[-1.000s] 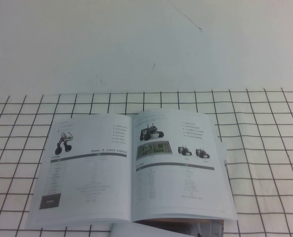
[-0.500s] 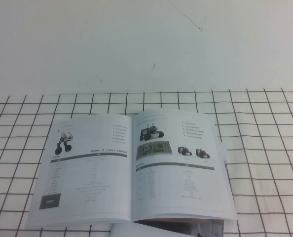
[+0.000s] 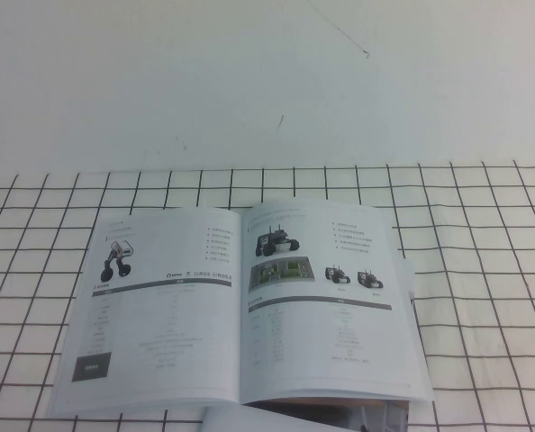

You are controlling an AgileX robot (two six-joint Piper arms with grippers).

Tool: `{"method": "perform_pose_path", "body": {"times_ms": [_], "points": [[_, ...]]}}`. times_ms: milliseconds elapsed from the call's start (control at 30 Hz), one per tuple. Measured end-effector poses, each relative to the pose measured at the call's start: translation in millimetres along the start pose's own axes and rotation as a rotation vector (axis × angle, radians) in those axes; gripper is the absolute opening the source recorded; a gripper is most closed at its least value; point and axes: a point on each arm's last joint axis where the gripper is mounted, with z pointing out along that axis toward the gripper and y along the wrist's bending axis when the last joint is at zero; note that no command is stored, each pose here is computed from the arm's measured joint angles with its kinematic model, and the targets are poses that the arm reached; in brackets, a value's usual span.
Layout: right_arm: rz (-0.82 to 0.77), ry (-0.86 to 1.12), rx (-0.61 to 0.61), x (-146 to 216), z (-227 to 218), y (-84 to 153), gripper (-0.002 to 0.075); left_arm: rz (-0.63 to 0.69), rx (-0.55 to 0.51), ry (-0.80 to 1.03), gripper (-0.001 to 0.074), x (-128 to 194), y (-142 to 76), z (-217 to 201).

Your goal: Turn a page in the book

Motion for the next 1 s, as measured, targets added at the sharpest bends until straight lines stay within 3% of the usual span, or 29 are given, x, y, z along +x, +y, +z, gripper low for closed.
{"method": "perform_pose_path", "body": {"times_ms": [800, 1000], "points": [[0.000, 0.000, 0.000, 0.0, 0.0, 0.0, -0.0001, 0.018, -0.003, 0.008, -0.0001, 0.3, 0.2, -0.2], [-0.060, -0.038, 0.041, 2.5, 4.3, -2.5, -0.0001, 0.015, -0.003, 0.008, -0.0001, 0.3, 0.2, -0.2]]}}
